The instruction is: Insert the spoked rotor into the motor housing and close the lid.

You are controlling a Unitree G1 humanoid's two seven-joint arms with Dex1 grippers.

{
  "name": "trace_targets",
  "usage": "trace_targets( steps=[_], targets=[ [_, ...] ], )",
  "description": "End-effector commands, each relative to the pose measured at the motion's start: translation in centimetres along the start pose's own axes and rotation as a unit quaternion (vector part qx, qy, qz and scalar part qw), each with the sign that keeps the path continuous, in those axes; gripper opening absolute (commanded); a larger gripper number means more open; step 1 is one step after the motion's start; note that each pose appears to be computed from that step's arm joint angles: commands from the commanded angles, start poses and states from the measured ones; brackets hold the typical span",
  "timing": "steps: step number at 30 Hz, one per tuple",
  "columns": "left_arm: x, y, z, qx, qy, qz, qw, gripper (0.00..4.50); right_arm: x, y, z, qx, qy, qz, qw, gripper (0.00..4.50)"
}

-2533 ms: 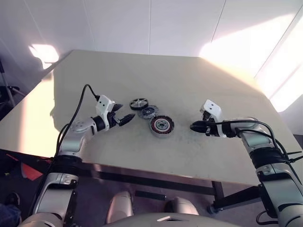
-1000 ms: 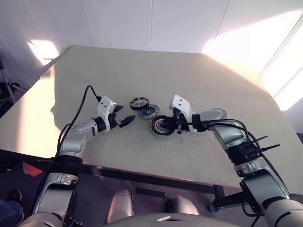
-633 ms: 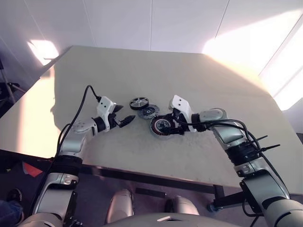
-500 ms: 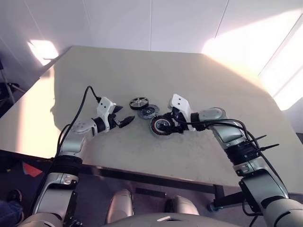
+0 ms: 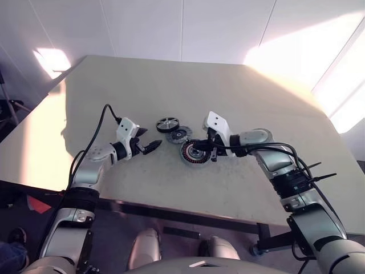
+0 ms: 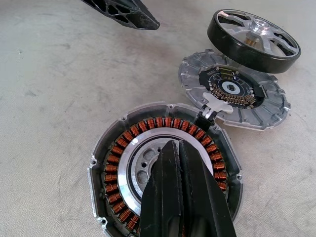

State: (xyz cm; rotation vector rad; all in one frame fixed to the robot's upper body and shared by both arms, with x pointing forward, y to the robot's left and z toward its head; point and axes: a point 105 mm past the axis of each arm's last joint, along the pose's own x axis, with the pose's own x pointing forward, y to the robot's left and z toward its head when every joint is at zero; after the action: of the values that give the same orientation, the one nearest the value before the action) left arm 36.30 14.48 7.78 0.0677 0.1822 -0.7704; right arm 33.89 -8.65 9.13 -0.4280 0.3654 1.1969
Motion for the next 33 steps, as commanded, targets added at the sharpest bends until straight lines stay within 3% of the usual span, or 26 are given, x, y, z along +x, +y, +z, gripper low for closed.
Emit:
trace_targets(
  steps=[1,15,25,33],
  targets=[
    [-0.1,0.5,1.4,0.018,-0.021,0.007,1.0,4.5,0.0,0.1,0.4,-0.024,0.002,-0.002,1.0,0.05],
    [-0.1,0.6,1.4,0.018,-0.018,0.01,1.0,4.5,0.4,-0.8,-1.6,-0.013,0.03,-0.022,0.999,0.05],
    [-0.1,0.7,1.3,0.016,-0.018,0.012,1.0,4.5,-1.4,-0.8,2.6,-0.063,-0.022,-0.026,0.997,0.05],
    [-0.2,0.6,1.1,0.015,-0.018,0.011,1.0,4.5,-0.9,-0.5,1.2,-0.044,-0.007,-0.021,0.999,0.05]
  ],
)
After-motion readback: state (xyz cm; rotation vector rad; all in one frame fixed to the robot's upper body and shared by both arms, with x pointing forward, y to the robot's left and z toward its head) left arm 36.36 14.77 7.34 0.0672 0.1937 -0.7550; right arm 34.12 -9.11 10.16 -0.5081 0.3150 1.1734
